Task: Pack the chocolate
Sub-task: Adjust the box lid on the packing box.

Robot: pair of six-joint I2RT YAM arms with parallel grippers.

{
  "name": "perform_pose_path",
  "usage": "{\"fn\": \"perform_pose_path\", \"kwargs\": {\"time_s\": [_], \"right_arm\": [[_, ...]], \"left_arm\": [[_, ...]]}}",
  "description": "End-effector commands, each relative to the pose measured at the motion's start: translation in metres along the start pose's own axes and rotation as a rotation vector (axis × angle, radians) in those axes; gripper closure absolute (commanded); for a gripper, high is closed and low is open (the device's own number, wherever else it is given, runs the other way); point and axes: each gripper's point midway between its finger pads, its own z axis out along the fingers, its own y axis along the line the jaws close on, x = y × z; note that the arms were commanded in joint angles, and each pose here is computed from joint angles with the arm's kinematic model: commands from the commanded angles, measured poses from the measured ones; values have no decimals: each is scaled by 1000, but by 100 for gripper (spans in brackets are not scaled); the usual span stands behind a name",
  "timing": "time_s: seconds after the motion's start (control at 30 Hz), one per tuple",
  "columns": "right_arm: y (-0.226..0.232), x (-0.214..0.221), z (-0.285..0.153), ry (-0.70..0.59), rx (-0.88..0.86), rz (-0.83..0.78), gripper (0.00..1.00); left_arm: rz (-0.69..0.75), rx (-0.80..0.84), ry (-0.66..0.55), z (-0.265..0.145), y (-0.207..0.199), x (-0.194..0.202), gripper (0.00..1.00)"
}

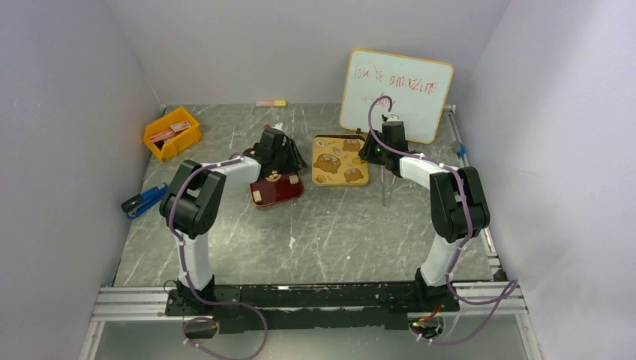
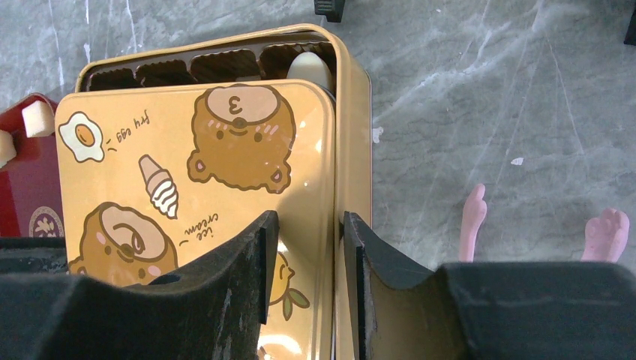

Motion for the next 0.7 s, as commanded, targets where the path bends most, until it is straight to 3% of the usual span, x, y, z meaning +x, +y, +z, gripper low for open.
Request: {"fn": "perform_pose_path", "kwargs": {"time_s": [0.0,0.33,0.67], "right_arm": [[-12,43,-3,146,38,-7,60],[-12,43,-3,143,33,-10,60],[-12,41,-2,141,31,-10,60]], "left_arm": [[-3,202,-97,-26,-52,-30,60],[-52,369,-80,-34,-63,-27,59],[-48,375,-30,-21,-57,-15,57]]}}
